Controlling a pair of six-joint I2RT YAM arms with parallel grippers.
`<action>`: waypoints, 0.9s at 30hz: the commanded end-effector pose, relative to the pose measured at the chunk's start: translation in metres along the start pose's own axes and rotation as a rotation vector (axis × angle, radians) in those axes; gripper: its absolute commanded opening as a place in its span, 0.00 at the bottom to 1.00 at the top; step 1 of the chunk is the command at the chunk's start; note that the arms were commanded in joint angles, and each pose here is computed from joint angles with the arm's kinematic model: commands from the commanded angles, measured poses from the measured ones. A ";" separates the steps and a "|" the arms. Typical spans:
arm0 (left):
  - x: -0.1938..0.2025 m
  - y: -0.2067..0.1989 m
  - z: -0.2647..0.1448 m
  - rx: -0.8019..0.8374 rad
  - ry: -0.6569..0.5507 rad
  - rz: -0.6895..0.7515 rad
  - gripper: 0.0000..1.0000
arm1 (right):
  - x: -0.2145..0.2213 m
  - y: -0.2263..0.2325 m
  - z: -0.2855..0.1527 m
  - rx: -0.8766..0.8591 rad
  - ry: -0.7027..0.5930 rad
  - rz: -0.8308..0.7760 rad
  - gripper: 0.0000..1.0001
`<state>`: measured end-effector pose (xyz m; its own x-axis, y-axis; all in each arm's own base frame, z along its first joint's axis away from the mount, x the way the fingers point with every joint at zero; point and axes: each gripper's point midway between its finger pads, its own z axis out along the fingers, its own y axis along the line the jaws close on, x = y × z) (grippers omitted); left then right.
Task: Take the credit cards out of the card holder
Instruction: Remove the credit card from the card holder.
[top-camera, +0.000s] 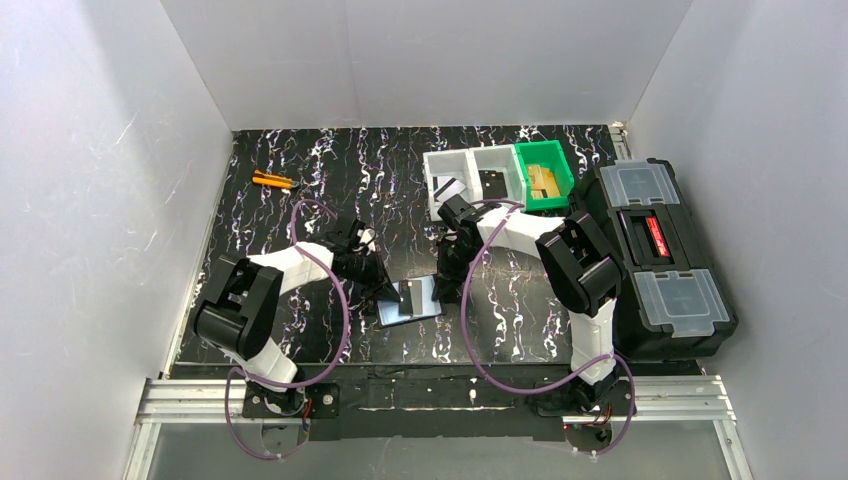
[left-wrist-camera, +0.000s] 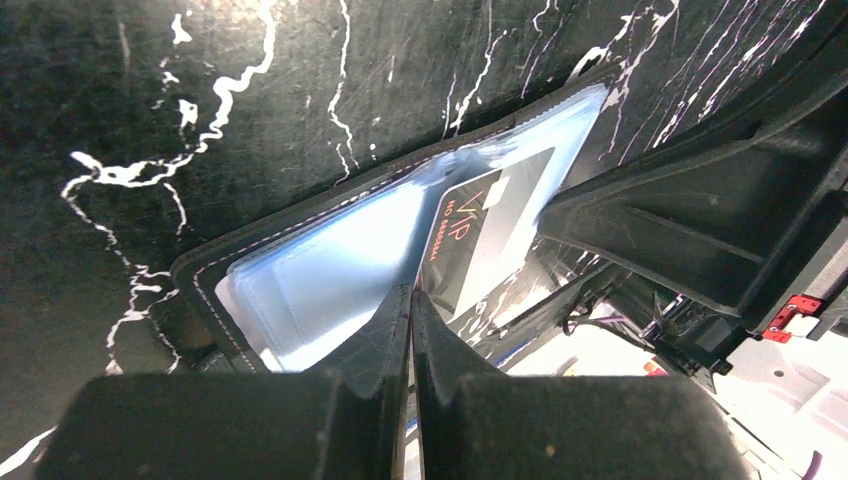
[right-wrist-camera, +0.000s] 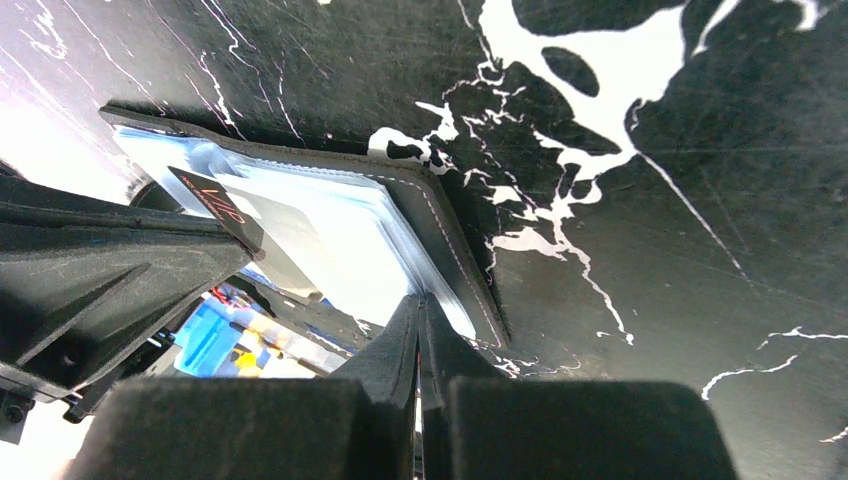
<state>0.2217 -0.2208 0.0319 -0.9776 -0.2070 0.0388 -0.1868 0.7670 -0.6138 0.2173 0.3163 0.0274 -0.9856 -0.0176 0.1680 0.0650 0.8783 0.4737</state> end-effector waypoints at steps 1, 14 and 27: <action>-0.003 -0.003 -0.013 -0.005 -0.028 0.024 0.00 | -0.012 -0.024 0.015 0.084 -0.043 0.011 0.01; -0.003 0.000 -0.026 -0.027 -0.044 0.026 0.00 | -0.015 -0.021 0.012 0.077 -0.058 0.005 0.01; -0.003 0.000 -0.046 -0.050 -0.068 0.052 0.00 | -0.019 -0.002 -0.001 0.022 -0.084 -0.028 0.11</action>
<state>0.2171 -0.1952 0.0505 -0.9758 -0.2185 -0.0123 -0.1725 0.8025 -0.5712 0.2194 0.3160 0.0270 -0.9868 -0.0153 0.1614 0.0640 0.8779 0.4745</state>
